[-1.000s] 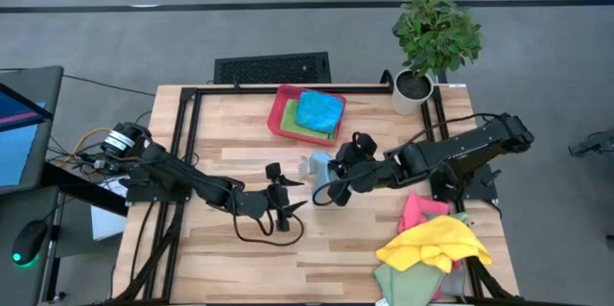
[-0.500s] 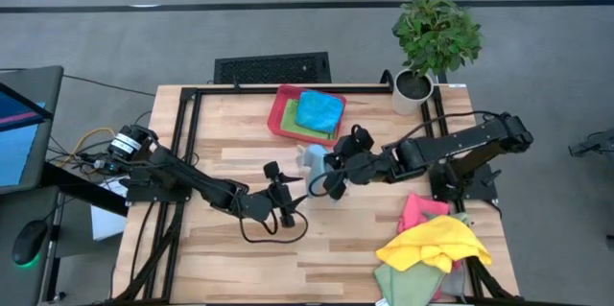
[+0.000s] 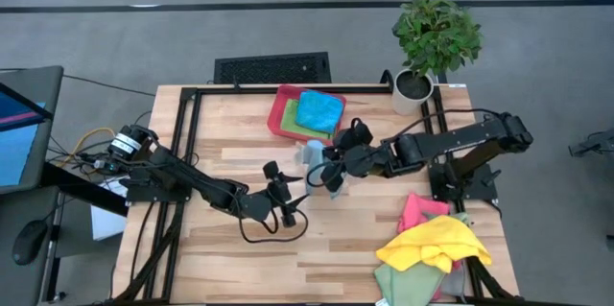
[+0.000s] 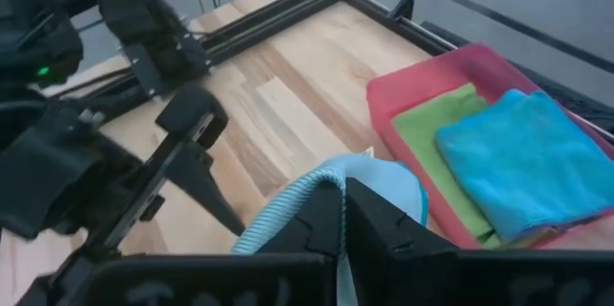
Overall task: Fold microfiber towels
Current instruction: Fold the light blue microfiber cloth
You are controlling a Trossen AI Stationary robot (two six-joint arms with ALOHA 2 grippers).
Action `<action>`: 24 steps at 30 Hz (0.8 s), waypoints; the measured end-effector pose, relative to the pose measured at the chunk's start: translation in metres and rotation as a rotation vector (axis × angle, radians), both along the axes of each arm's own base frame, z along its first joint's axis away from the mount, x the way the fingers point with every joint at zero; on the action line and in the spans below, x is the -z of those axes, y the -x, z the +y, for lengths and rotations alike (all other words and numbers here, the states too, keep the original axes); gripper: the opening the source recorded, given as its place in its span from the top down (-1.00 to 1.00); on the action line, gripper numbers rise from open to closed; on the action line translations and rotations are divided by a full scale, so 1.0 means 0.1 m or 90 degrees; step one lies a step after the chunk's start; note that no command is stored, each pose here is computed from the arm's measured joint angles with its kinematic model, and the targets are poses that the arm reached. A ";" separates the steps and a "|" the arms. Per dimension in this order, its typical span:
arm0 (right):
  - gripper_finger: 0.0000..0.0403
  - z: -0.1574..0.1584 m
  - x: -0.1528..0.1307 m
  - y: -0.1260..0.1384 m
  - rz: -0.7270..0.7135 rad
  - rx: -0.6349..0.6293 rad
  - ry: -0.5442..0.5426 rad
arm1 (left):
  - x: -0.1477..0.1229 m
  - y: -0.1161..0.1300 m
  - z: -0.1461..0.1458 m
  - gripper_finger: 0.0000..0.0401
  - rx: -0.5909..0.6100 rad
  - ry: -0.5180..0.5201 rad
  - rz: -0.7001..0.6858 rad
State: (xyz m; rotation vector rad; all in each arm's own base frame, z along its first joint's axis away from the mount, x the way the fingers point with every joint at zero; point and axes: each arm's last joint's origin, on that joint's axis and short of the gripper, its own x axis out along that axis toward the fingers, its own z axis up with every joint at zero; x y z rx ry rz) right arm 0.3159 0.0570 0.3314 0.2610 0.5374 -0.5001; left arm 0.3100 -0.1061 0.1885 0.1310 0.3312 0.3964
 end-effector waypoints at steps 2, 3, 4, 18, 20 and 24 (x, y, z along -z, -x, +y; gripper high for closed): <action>0.83 -0.02 -0.01 -0.01 -0.006 0.005 -0.001 | 0.00 0.00 0.01 -0.13 -0.013 -0.007 -0.002; 0.84 -0.03 -0.01 -0.01 -0.009 0.007 -0.002 | 0.00 0.00 0.01 -0.13 -0.015 -0.008 -0.002; 0.84 -0.04 -0.02 -0.02 -0.013 0.008 -0.001 | 0.00 0.00 0.01 -0.13 -0.019 -0.009 -0.002; 0.84 -0.08 -0.07 -0.07 -0.054 0.009 -0.002 | 0.00 -0.05 0.20 -0.13 -0.066 -0.023 0.001; 0.84 -0.09 -0.07 -0.07 -0.055 0.012 -0.001 | 0.00 -0.06 0.21 -0.13 -0.065 -0.014 -0.001; 0.82 -0.13 -0.08 -0.08 -0.058 0.020 -0.002 | 0.00 -0.06 0.21 -0.13 -0.057 0.002 -0.004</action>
